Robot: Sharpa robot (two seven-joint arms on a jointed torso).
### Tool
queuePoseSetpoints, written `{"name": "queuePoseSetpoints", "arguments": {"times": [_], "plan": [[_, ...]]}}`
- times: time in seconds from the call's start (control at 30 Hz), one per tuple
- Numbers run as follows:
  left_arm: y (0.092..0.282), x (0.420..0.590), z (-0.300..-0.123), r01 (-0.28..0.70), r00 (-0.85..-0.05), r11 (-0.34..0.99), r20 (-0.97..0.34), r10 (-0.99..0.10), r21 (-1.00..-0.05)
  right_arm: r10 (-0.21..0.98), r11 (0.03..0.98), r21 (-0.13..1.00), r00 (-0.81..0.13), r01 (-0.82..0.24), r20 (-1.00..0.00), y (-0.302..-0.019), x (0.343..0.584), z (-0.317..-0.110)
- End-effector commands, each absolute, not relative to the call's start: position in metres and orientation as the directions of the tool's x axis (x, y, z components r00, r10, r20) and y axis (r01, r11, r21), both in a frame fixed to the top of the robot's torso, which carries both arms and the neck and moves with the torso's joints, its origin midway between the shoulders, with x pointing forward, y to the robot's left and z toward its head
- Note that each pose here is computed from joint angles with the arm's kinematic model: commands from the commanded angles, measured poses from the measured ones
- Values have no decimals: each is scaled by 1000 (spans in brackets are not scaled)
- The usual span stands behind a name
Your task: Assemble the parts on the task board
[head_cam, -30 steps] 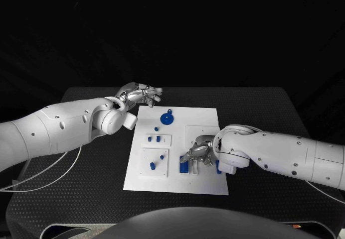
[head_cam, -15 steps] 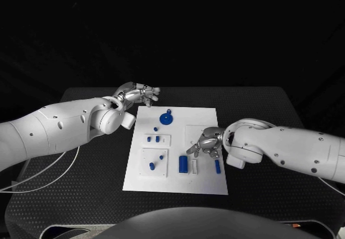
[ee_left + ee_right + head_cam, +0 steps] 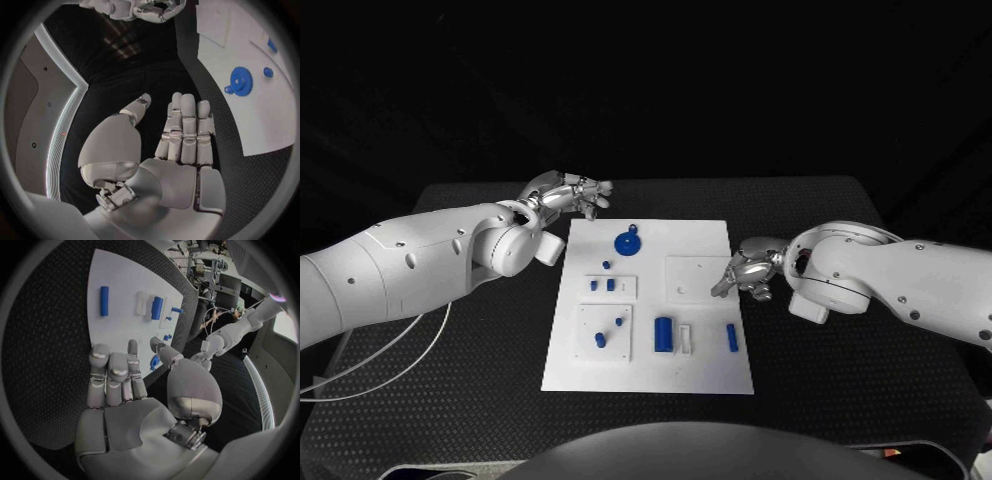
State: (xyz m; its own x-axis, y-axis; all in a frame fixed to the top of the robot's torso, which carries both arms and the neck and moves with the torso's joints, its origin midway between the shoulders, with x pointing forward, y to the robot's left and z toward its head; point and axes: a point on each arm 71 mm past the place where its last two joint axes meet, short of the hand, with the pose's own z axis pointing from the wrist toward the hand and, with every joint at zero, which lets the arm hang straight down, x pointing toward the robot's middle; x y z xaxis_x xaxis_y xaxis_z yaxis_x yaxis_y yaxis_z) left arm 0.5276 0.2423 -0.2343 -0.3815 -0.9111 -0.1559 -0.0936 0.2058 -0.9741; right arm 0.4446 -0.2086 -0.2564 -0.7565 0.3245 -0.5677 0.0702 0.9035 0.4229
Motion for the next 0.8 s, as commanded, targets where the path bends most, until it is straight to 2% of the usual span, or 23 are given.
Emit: {"name": "queuePoseSetpoints", "arguments": {"times": [0.03, 0.3, 0.47, 0.8], "plan": [[240, 527, -233, -86, -396, 197, -148, -906, -977, 222, 947, 319, -806, 43, -549, -221, 437, -266], [239, 527, -233, -86, -400, 197, -148, -905, -977, 172, 974, 218, -818, 58, -550, -231, 428, -282], [238, 527, -233, -86, -401, 197, -147, -904, -977, 157, 976, 211, -822, 46, -547, -225, 421, -293], [238, 526, -233, -87, -405, 196, -145, -903, -977, 144, 979, 201, -825, 38, -546, -223, 418, -300]]}}
